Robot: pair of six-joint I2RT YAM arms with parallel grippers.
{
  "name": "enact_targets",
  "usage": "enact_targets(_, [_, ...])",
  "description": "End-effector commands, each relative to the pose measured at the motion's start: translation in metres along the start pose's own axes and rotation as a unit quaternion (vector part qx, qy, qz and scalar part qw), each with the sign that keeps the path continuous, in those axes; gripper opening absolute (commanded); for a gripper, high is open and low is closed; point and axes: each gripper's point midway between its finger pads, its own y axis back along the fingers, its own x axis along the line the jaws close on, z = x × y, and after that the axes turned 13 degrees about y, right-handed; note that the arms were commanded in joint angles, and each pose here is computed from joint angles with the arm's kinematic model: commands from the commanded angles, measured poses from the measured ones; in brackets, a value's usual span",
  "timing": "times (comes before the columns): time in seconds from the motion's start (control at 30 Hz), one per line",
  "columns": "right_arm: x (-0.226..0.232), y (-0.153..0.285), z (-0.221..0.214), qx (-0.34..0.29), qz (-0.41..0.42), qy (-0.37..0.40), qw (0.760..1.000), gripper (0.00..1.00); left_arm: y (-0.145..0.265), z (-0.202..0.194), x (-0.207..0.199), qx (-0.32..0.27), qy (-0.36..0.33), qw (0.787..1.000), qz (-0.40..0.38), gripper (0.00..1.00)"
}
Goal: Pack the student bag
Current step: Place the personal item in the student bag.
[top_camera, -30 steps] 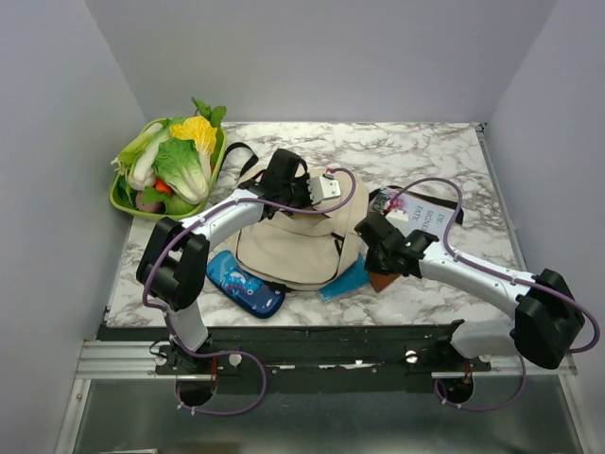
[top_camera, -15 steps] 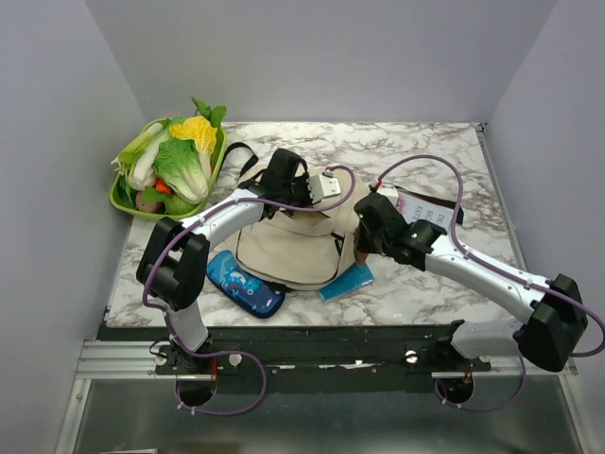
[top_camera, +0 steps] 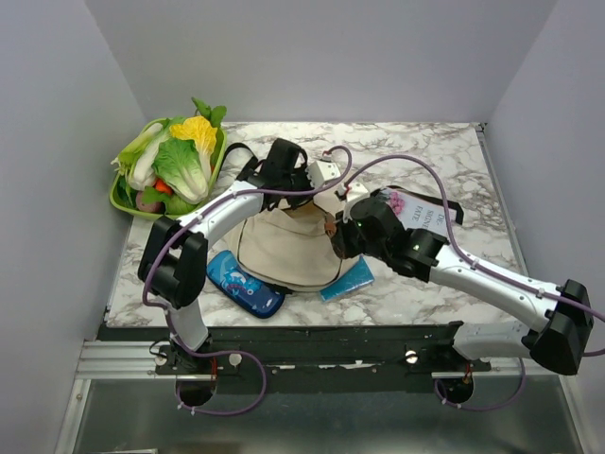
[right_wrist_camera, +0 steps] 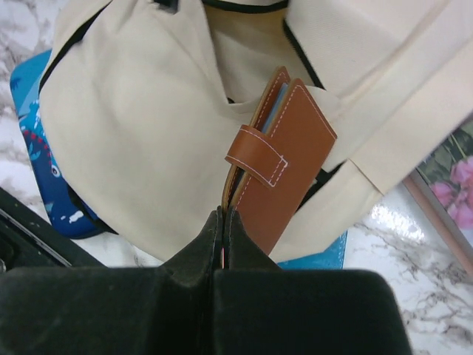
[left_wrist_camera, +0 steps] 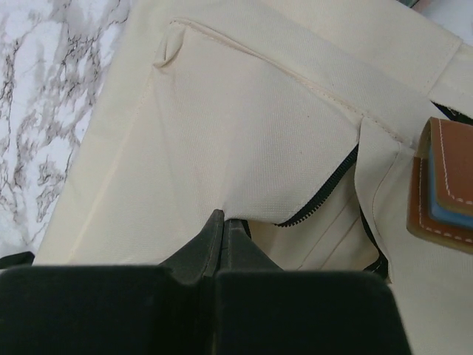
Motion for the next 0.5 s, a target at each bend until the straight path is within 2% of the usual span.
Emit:
enact_targets(0.0, [0.018,-0.002,0.029,-0.05,0.042,0.099,0.993,0.01,0.003,0.022,-0.003,-0.024,0.036,0.999,-0.032,0.0])
enact_targets(0.17, [0.036,-0.007,0.039,-0.072,0.068,0.175,0.98,0.01,0.003,0.023,-0.006,-0.02,0.04,0.998,-0.047,0.0])
enact_targets(0.37, [0.059,-0.018,0.033,-0.067,0.103,0.275,0.953,0.01,0.002,0.018,-0.014,-0.005,0.036,0.997,-0.072,0.0])
enact_targets(0.47, [0.056,-0.025,0.033,-0.057,0.091,0.303,0.947,0.01,0.002,0.013,-0.016,0.002,0.029,0.996,-0.079,0.0])
